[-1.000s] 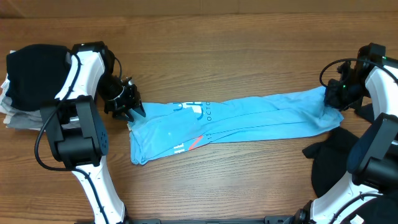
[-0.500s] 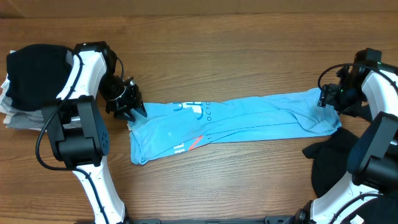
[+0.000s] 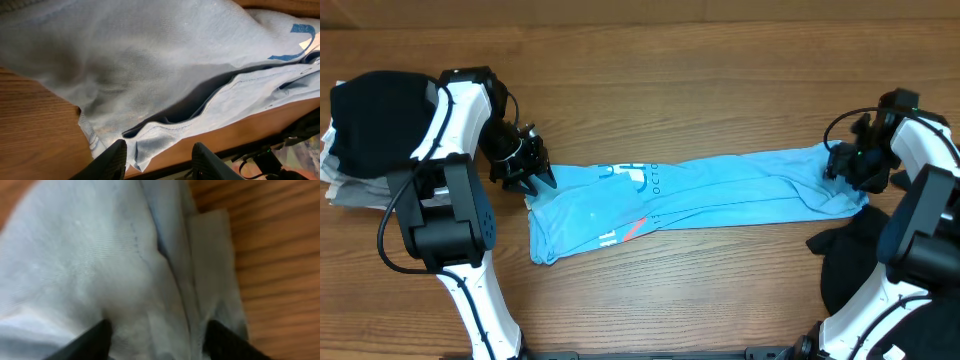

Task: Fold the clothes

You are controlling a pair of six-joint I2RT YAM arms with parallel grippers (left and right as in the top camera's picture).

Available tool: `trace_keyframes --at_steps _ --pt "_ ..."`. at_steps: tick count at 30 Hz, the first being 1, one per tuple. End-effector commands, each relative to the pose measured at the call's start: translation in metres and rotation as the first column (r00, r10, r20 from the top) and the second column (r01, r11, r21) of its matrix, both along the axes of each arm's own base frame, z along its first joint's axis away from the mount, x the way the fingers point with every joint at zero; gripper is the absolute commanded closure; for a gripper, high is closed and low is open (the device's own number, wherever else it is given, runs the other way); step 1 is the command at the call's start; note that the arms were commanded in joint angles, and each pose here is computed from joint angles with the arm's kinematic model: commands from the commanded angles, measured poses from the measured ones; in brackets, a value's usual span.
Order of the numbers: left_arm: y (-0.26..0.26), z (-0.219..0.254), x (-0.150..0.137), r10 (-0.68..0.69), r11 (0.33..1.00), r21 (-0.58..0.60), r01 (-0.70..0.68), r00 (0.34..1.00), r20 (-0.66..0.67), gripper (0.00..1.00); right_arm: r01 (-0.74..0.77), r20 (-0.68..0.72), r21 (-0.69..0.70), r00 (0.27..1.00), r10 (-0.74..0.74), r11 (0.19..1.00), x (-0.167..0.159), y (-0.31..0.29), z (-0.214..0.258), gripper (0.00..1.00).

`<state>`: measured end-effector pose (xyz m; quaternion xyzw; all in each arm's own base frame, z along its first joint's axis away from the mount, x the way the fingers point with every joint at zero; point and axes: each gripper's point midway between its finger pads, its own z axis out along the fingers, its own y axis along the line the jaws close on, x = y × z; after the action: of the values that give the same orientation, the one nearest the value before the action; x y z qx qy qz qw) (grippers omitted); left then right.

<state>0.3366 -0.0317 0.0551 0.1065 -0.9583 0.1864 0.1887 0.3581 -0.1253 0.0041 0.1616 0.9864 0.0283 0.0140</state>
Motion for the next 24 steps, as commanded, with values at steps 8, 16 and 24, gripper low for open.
trace_keyframes --at_steps 8,16,24 --pt "-0.002 0.017 0.007 0.016 1.0 -0.003 -0.016 0.999 0.049 0.54 0.002 -0.02 0.061 1.0 -0.001 0.998 -0.003 0.012 -0.001 0.96" --pt "-0.001 0.018 0.008 0.016 1.0 0.0 -0.016 0.998 0.056 0.54 0.033 0.026 0.036 0.999 -0.034 0.999 0.014 0.004 0.049 0.96" --pt "0.0 0.017 0.011 0.013 1.0 0.003 -0.013 0.997 0.073 0.53 0.028 0.047 0.034 0.998 -0.029 0.999 0.016 0.033 0.091 0.96"
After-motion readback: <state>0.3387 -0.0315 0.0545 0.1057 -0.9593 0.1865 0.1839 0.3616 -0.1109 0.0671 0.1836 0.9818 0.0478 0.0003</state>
